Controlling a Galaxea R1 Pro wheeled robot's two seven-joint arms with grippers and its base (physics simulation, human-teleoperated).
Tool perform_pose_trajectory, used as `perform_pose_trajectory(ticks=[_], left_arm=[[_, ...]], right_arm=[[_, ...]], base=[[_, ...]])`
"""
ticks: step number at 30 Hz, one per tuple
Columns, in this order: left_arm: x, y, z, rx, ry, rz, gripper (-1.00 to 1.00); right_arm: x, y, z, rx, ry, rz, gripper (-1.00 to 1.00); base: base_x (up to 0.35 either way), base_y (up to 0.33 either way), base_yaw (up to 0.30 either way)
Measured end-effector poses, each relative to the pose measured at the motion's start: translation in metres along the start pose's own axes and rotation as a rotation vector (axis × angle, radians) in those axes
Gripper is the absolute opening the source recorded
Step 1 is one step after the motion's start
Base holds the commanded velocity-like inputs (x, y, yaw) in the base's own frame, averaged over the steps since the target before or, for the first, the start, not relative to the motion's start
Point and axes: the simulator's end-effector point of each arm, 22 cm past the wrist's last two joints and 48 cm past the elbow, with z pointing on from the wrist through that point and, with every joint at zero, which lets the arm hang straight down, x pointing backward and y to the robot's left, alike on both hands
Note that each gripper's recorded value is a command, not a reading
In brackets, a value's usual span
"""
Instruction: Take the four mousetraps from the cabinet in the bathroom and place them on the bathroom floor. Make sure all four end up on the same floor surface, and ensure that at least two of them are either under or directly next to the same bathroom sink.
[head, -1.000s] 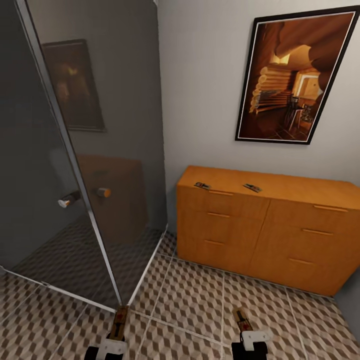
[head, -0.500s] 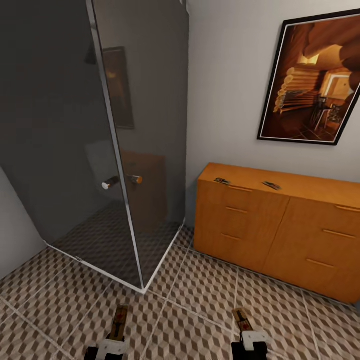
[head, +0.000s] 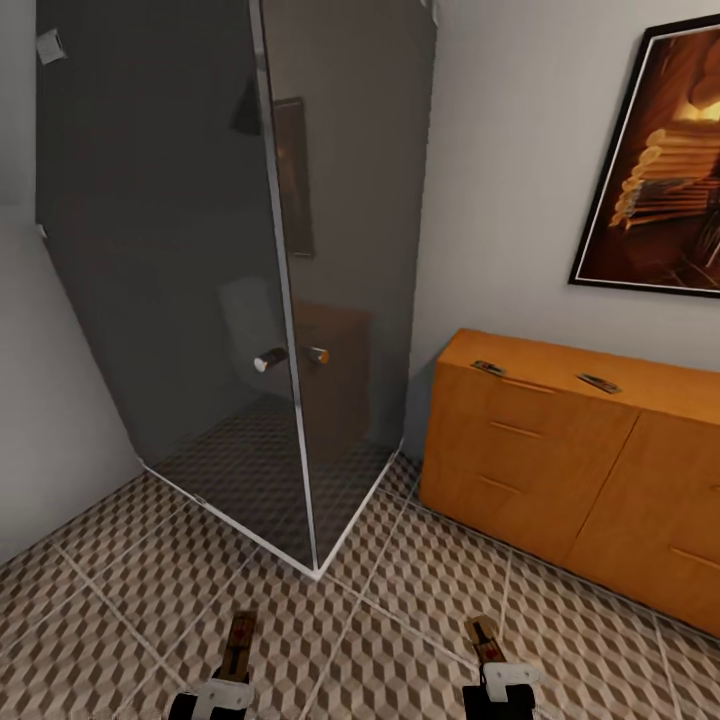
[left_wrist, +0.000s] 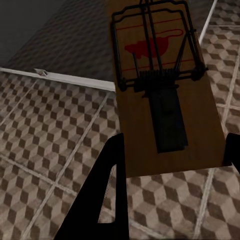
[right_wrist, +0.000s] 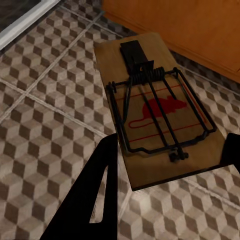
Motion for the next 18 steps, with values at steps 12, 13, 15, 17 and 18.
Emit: perform_pose_trajectory(ticks=[12, 13, 15, 17, 18], left_arm=[[-0.0001, 0.0, 0.0001, 0.0, 0.0, 0.0, -1.0], [-0.0001, 0.0, 0.0, 0.0, 0.0, 0.0, -1.0], [0.0, 0.0, 0.0, 0.0, 0.0, 0.0, -1.0], [0.0, 0.0, 0.0, 0.0, 0.0, 0.0, -1.0], [0.0, 0.0, 0.0, 0.0, 0.0, 0.0, -1.0]], right_arm=[[0.0018, 0.0011, -0.0004, -0.002, 0.004, 0.0, -1.0], [0.0019, 0.001, -0.0004, -0.002, 0.004, 0.0, -1.0], [0.002, 0.0011, -0.0004, -0.002, 0.004, 0.0, -1.0], [0.0021, 0.001, -0.0004, -0.002, 0.005, 0.0, -1.0], [0.0021, 0.001, -0.0004, -0.002, 0.005, 0.0, -1.0]], base=[[0.0, 0.0, 0.286], [0.0, 0.0, 0.29], [0.0, 0.0, 0.29], [0.0, 0.0, 0.29], [0.0, 0.0, 0.29]])
